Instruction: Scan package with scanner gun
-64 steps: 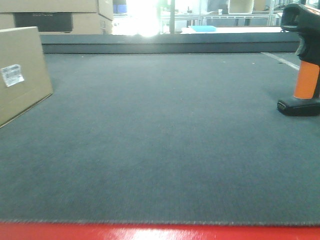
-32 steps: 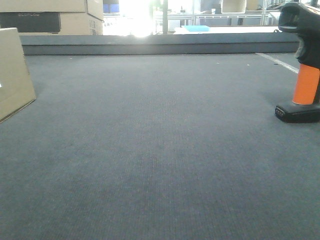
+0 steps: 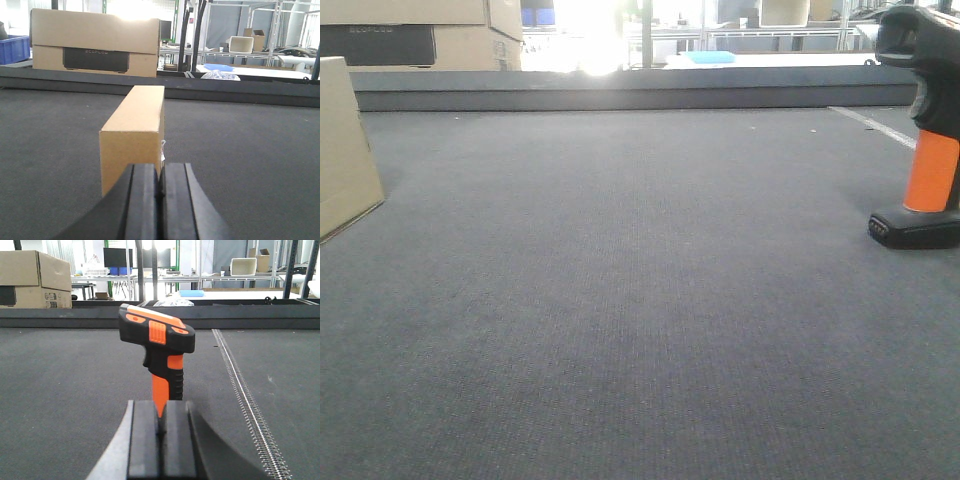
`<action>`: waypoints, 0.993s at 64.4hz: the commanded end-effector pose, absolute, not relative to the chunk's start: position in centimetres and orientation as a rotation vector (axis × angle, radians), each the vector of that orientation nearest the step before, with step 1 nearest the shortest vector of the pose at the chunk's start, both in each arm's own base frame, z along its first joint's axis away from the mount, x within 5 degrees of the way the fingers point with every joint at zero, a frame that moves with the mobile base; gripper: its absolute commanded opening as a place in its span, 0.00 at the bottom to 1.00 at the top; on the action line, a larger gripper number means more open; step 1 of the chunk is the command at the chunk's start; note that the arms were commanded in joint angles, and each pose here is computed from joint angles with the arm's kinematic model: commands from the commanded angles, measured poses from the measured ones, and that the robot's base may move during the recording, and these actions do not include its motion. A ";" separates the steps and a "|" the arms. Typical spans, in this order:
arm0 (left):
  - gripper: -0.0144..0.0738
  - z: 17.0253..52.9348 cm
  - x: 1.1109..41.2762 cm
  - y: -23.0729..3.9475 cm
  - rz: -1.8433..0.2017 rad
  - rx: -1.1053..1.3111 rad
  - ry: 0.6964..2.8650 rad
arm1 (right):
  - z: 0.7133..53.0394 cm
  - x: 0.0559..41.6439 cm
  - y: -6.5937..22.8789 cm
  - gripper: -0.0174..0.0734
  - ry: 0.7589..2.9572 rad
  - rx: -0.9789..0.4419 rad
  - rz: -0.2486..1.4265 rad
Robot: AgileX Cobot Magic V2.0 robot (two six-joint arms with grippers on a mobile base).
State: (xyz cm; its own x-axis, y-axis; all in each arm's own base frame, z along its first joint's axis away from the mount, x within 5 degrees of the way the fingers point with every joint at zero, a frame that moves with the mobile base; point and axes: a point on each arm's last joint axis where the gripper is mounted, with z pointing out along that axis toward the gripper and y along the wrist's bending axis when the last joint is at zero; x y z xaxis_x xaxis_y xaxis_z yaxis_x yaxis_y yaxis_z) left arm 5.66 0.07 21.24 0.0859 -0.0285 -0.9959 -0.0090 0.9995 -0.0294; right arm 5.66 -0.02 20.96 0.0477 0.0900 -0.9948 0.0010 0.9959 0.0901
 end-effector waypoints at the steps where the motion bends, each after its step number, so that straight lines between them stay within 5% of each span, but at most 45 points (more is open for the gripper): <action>1: 0.04 21.6 5.6 0.1 -0.007 -0.030 1.458 | 21.1 5.6 0.0 0.01 1.505 0.064 0.063; 21: 0.04 22.2 5.5 0.1 -0.007 -0.031 1.482 | 21.1 5.6 0.0 0.01 1.505 0.064 0.063; 42: 0.04 30.0 5.8 0.1 -0.011 -0.041 1.689 | 21.1 5.6 0.0 0.01 1.505 0.064 0.063; 64: 0.04 35.8 12.4 0.2 -0.004 -0.041 1.840 | 21.1 5.6 0.0 0.01 1.505 0.064 0.063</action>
State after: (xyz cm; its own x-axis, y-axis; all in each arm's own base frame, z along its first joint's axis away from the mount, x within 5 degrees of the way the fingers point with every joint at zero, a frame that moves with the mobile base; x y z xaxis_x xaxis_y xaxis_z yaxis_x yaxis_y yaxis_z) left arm 10.97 0.13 35.18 -0.2285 -0.0321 -0.9730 -0.0183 0.9994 -0.0287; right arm 5.66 -0.02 20.96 0.0477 0.0900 -0.9948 0.0010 0.9959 0.0901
